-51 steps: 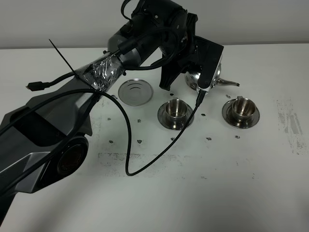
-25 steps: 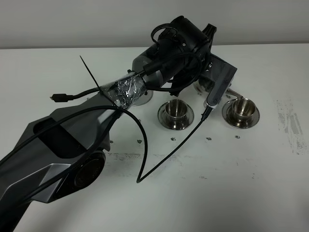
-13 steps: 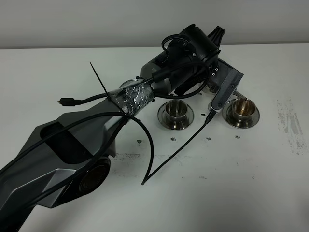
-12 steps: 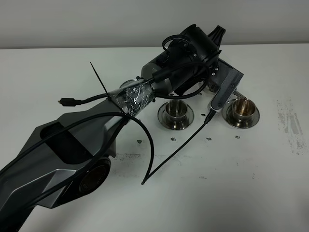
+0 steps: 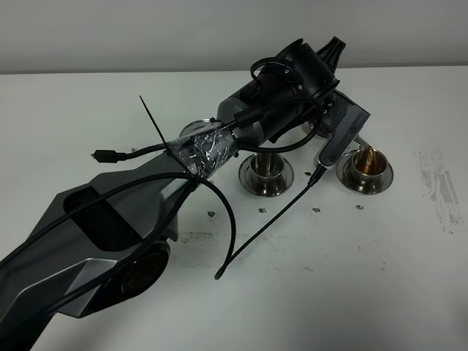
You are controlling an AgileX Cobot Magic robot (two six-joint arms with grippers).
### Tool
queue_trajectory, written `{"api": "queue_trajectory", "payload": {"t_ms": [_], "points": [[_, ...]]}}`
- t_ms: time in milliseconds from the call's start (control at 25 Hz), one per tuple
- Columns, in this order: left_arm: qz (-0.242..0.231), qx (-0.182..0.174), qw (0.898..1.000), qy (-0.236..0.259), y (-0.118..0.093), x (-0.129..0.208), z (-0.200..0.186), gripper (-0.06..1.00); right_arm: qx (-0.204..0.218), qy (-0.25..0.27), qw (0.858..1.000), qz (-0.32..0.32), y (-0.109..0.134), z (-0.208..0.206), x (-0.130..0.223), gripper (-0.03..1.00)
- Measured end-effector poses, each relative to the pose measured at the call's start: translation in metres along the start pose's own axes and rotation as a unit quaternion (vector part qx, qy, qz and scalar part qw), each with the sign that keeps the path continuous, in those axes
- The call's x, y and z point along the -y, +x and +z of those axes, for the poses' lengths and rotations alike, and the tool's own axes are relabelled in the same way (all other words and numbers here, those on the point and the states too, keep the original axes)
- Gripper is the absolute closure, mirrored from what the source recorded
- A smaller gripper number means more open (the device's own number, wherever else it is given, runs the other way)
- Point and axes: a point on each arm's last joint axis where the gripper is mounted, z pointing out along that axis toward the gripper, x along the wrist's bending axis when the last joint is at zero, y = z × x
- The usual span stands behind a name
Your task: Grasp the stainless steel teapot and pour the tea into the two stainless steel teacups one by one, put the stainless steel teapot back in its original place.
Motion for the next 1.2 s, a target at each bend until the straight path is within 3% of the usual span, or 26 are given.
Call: {"api": "queue_trajectory", "payload": {"t_ms": [1200], "points": [[0.050, -0.015, 0.998, 0.028, 0.0033, 0.0002, -0.0023, 0.75, 0.000, 0.000, 1.000, 0.000, 0.0000, 0.0000, 0.0000, 0.53]]}}
